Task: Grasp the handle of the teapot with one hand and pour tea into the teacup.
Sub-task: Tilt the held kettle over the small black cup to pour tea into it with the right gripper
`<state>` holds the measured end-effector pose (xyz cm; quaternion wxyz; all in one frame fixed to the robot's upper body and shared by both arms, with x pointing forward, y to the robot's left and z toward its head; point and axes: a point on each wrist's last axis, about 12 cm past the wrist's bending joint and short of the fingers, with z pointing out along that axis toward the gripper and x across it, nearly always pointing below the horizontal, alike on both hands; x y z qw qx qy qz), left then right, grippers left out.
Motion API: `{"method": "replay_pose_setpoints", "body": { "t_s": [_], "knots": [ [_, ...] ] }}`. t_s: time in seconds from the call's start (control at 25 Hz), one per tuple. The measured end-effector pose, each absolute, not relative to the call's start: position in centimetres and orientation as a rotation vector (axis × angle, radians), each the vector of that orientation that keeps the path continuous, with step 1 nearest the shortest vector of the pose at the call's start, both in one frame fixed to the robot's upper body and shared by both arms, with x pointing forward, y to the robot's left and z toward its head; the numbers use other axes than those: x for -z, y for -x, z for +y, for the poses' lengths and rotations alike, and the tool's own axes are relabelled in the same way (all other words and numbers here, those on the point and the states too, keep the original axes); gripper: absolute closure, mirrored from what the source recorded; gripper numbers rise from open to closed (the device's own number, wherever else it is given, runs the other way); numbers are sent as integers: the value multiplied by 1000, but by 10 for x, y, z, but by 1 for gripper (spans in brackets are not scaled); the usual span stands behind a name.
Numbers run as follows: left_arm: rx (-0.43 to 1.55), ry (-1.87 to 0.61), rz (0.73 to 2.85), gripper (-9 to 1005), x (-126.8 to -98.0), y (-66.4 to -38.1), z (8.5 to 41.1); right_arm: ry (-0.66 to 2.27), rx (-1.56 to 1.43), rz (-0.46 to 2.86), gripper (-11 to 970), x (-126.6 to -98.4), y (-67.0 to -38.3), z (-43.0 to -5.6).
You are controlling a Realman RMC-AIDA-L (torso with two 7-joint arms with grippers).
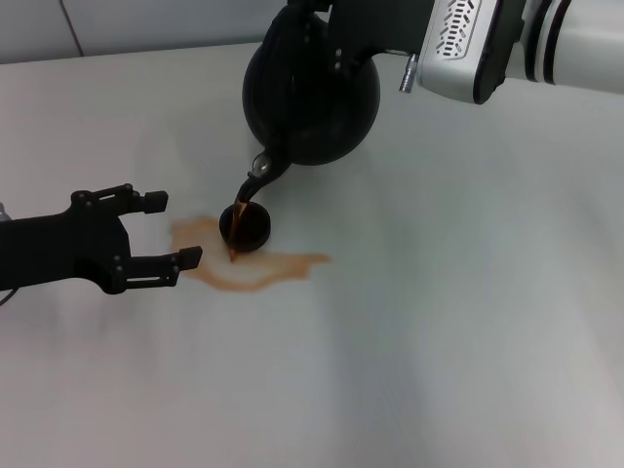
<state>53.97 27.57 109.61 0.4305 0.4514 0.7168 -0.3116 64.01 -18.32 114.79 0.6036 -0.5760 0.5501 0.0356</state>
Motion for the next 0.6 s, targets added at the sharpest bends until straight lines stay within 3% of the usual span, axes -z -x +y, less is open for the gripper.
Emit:
{"method": "replay_pose_setpoints", "body": {
  "t_s": [0.6],
  "knots": [
    [774, -1131, 1781, 137, -1098, -541, 274, 1018, -234, 1418, 874, -1138, -634, -205]
  ]
}}
